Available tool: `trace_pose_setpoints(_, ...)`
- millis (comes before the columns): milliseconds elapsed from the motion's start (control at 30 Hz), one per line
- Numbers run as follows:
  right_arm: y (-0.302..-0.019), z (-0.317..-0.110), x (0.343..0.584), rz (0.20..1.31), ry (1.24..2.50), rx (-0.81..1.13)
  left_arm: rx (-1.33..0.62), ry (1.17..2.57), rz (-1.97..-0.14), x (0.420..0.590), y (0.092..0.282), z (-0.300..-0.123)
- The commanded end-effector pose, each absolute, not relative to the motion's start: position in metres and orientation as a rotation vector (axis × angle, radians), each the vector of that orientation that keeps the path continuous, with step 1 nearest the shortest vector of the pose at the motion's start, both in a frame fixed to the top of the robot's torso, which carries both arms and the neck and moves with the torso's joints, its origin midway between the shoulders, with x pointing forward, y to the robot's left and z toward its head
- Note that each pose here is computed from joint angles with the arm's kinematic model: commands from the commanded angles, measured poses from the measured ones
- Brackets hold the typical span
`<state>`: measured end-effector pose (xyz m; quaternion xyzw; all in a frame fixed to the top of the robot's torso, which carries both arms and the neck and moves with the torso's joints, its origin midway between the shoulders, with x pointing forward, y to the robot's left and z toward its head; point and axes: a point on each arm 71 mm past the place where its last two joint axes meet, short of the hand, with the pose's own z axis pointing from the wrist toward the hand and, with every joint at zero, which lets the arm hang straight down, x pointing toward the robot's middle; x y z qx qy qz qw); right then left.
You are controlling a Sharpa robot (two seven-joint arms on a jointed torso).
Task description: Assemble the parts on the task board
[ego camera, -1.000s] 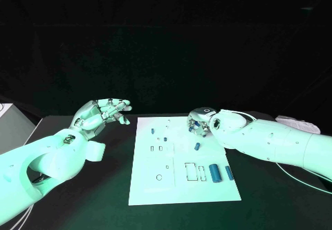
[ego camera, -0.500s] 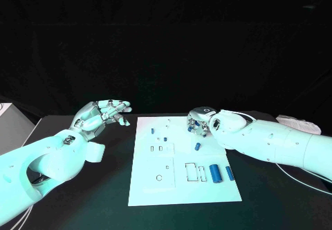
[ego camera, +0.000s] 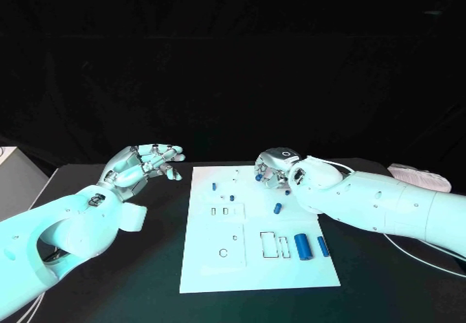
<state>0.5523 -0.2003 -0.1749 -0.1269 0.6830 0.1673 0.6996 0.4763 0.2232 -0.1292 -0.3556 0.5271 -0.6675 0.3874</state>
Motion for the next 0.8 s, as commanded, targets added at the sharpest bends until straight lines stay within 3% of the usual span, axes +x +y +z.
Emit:
trace_pose_setpoints(33, -0.194, -0.169, 0.554, 0.363, 1.478, -0.222, -0.889, 1.352, -1.718, 0.476, 0.221, -0.129)
trace_pose_setpoints(333, -0.168, -0.162, 0.562, 0.360, 1.419, -0.168, -0.887, 1.358, -1.718, 0.477, 0.222, -0.129)
trace_pose_setpoints(800, -0.154, -0.159, 0.574, 0.339, 1.379, -0.161, -0.879, 1.366, -1.719, 0.477, 0.220, -0.130)
